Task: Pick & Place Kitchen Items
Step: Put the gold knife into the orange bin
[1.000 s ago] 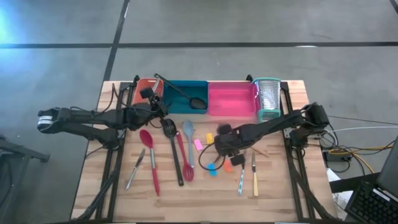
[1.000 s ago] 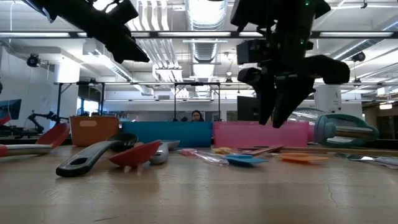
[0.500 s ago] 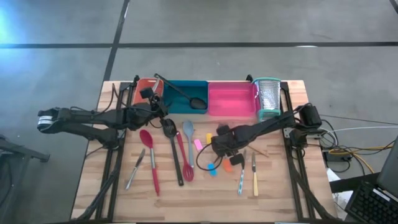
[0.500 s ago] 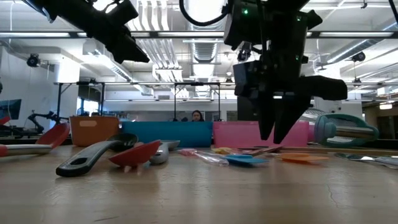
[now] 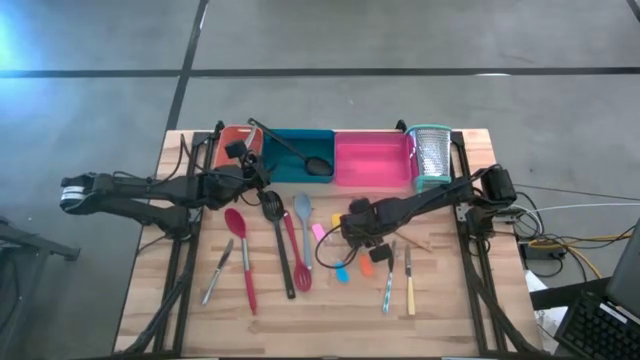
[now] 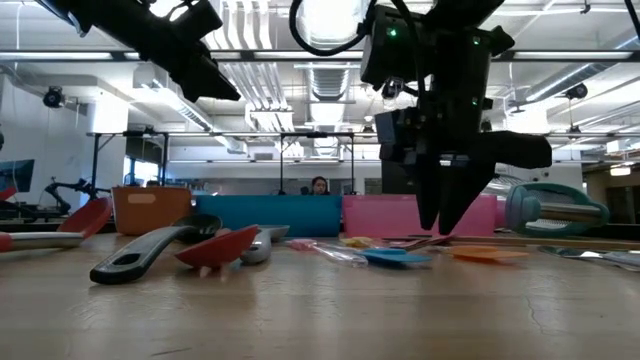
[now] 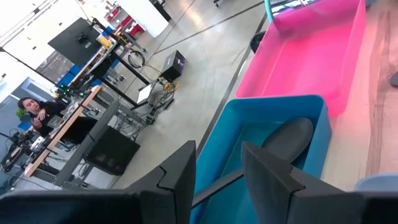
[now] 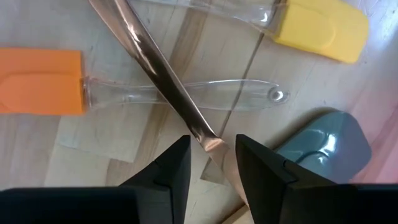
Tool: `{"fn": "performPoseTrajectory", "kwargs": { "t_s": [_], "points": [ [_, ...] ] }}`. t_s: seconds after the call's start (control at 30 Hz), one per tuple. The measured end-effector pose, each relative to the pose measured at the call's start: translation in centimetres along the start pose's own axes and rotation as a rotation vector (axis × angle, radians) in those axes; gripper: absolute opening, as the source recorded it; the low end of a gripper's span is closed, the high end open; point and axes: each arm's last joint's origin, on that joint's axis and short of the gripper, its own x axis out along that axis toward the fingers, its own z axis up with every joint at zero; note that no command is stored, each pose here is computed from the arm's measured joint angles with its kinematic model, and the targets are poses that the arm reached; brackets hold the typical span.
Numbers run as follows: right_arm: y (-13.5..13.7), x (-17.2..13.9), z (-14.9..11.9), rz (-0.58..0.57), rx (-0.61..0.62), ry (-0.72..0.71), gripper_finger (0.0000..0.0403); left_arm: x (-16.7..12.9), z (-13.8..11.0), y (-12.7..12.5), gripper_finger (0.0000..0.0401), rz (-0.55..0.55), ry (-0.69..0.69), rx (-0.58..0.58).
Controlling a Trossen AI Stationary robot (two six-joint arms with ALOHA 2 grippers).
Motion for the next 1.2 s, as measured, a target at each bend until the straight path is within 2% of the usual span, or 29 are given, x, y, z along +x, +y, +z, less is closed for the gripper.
{"fn": "performPoseTrajectory", "kwargs": {
  "t_s": [0.33,1.2],
  "points": [
    [0.2,0.8,-0.4,-0.006,0.001,-0.019,0.0118,0.0,0.0,0.0,0.0133,0.0,0.0,0.0],
    [0.2,2.4,-0.4,-0.01,-0.016,-0.008,0.0081,0.0,0.0,0.0,0.0133,0.0,0.0,0.001]
  ]
}}
